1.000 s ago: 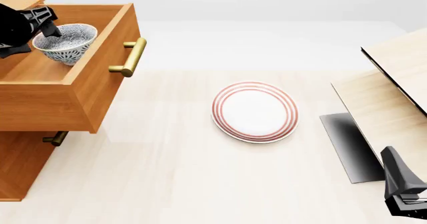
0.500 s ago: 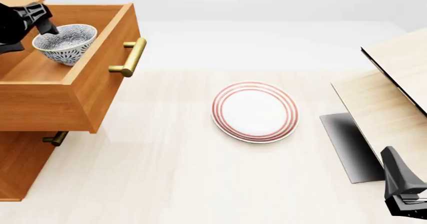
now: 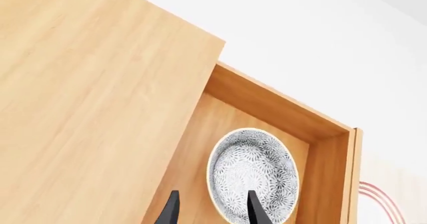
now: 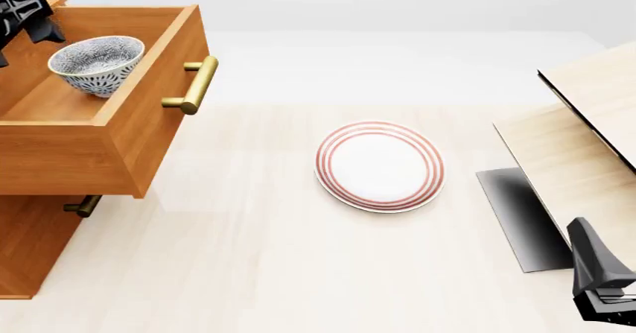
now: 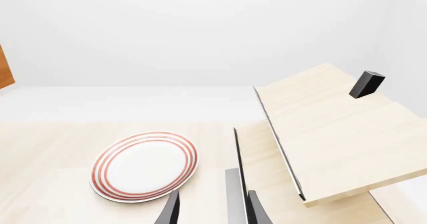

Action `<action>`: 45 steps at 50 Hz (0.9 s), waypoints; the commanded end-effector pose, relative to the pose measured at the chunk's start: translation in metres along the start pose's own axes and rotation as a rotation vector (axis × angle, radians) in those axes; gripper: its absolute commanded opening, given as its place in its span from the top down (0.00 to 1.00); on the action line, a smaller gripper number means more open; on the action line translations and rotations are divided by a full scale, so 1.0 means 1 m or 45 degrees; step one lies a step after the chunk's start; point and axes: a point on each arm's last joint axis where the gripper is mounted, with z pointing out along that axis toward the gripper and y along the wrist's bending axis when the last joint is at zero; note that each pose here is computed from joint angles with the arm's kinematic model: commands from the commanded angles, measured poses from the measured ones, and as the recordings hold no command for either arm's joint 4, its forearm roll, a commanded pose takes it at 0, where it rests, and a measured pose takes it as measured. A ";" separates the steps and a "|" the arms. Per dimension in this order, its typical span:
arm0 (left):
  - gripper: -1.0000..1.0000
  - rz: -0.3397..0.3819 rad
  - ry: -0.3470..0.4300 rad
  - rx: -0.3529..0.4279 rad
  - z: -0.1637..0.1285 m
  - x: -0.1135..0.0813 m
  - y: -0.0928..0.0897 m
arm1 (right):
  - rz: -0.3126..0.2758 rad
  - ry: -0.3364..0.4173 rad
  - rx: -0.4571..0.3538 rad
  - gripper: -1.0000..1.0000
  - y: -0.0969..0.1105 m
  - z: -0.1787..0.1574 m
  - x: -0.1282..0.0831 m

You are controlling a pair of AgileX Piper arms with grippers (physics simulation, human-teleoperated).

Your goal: Open the top drawer of the cabinet and put the bowl in it.

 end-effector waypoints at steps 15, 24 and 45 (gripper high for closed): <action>0.00 0.074 -0.021 0.020 -0.034 0.002 -0.003 | 0.001 -0.001 0.000 0.00 0.000 0.000 0.000; 0.00 0.100 -0.023 0.032 -0.043 0.005 -0.005 | 0.000 0.000 0.000 0.00 0.000 0.000 0.000; 0.00 0.186 -0.054 0.074 -0.078 0.013 -0.008 | 0.000 0.000 0.000 0.00 0.000 0.000 0.000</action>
